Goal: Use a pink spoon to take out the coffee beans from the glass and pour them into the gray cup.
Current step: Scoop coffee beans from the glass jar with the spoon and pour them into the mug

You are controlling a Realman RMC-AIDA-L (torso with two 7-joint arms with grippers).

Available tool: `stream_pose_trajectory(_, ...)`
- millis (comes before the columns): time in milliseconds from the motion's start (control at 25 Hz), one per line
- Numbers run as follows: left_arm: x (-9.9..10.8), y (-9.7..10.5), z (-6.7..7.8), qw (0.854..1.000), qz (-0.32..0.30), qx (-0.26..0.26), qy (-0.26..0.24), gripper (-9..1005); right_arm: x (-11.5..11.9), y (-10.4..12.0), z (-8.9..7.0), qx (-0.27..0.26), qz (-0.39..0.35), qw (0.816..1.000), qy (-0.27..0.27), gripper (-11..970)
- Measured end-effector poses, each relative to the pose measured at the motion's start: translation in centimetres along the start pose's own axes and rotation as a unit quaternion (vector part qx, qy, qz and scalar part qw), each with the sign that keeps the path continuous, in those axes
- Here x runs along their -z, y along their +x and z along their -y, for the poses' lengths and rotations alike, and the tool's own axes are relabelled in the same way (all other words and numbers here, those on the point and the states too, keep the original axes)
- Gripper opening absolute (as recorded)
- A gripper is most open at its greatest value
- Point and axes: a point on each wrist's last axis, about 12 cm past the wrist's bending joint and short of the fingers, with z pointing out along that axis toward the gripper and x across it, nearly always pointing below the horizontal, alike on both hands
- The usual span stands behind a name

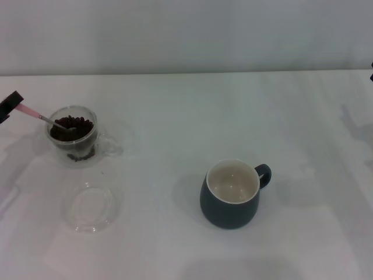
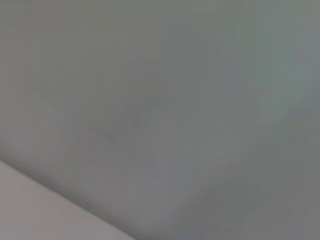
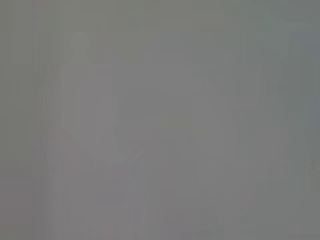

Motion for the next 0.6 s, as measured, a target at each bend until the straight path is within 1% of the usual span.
stream_pose_trajectory(360,0.16,0.55,-0.23,0.998,-0.001,0.061,-0.011,137,0.39,0.10,0.20,-0.003,0.000,1.000,0.008,876)
stream_pose_trajectory(600,0.92,0.80,-0.70,0.995,0.022,0.096,-0.021,137,0.38,0.10,0.20,-0.003,0.000,1.000,0.008,876)
